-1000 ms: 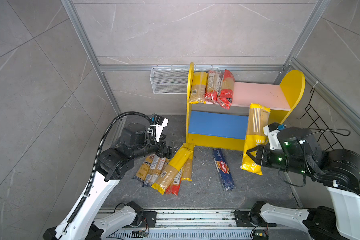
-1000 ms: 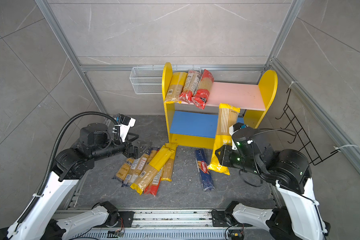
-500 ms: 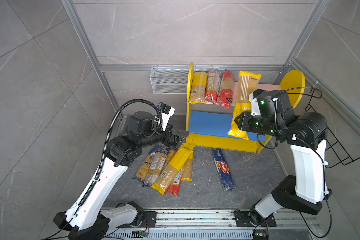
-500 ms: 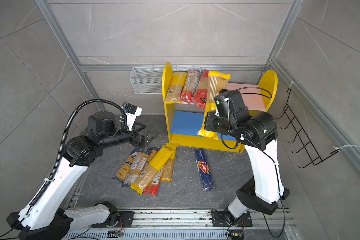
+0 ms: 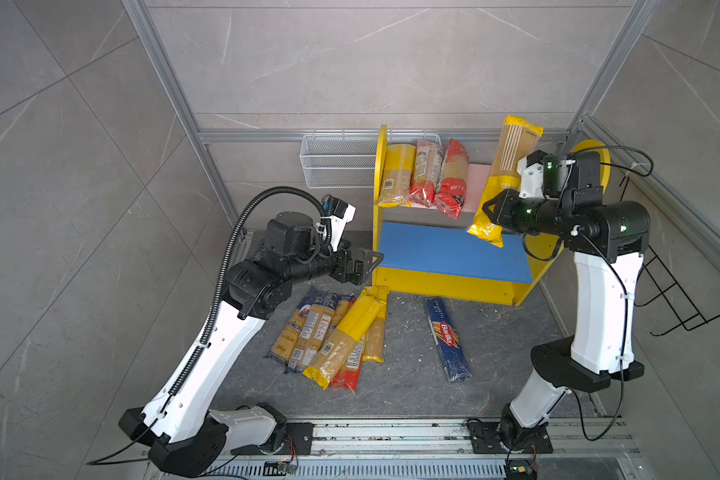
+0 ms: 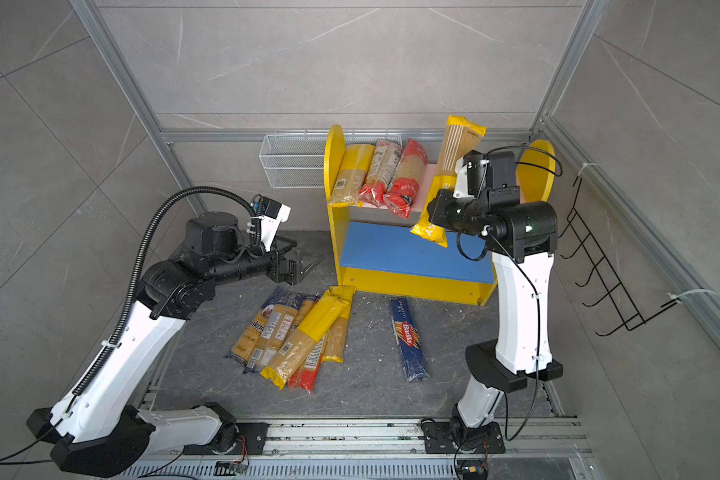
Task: Place and organize the pasta boxes and bags onto the shelf
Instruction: 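Carry the yellow bag up to the pink shelf with the right gripper, then stand the yellow bag beside the red bags and open the right gripper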
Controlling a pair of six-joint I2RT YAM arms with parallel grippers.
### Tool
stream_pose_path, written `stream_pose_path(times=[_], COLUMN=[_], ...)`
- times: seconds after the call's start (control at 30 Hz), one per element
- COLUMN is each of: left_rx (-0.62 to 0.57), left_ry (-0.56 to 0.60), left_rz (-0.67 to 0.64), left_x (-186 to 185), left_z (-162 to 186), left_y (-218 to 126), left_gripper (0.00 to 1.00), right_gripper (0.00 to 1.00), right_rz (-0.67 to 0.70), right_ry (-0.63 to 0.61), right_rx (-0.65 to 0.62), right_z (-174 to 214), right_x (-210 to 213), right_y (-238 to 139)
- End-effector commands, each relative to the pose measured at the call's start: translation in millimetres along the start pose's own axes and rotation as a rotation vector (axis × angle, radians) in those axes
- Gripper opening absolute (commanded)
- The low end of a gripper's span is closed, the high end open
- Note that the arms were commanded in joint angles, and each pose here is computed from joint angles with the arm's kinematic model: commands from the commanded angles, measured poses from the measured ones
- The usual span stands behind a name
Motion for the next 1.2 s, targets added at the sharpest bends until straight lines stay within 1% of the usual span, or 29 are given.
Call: stream_pose_path(times=[0.0,0.23,0.4,0.43,0.47,0.6,0.67,0.83,1.03,1.1,1.17], left_rx=[-0.067,-0.066,-0.066,-0.066,-0.064,-0.058,-0.053,-0.037,-0.023,-0.022,-0.025], left_ry=[0.039,0.04,0.038,0.035,0.035,0.032,0.031,0.024,0.024,0.024,0.024], left_rz=[-0.01,-0.039,-0.054,-0.058,-0.059,-0.071,-0.075,-0.071,-0.062,-0.057,-0.054], left_x=[-1.9,2.7,5.6,6.5,6.7,10.5,12.2,14.1,15.6,15.1,14.8], left_z=[-21.3,-30.4,-35.6,-35.8,-35.8,-35.7,-35.4,-33.6,-32.8,-33.2,-34.0], left_y=[-3.7,3.9,9.9,11.1,12.3,17.8,21.0,29.2,37.7,39.2,39.4], left_gripper=[1.0,1.0,1.0,1.0,1.0,1.0,1.0,1.0,1.0,1.0,1.0], right_gripper=[0.0,0.0,0.0,0.04,0.1,0.37,0.44,0.52,0.54,0.55,0.6], right_rz=[-0.146,-0.225,-0.252,-0.251,-0.248,-0.246,-0.234,-0.208,-0.203,-0.211,-0.219], right_ry=[-0.019,0.039,0.081,0.085,0.088,0.103,0.115,0.125,0.138,0.137,0.134], right_rx=[-0.205,-0.191,-0.14,-0.131,-0.125,-0.099,-0.083,-0.052,-0.028,-0.022,-0.024], right_z=[-50.8,-67.7,-66.0,-65.0,-64.5,-62.1,-60.1,-55.3,-51.8,-51.1,-51.5], right_x=[12.8,0.4,-5.0,-5.8,-7.5,-13.7,-19.4,-31.6,-39.1,-38.9,-37.5], right_y=[-8.4,24.7,52.3,55.9,59.6,71.8,77.4,84.1,87.8,87.9,85.9])
Point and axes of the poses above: each gripper's point midway between its finger pads, its own y axis out along the fingers, its own x axis along the line the jaws close on, z = x × y, the point moved 3 cm from there along -y, back along the fingers, and after that the axes turned 4 degrees about -y, right-handed, at the moved point
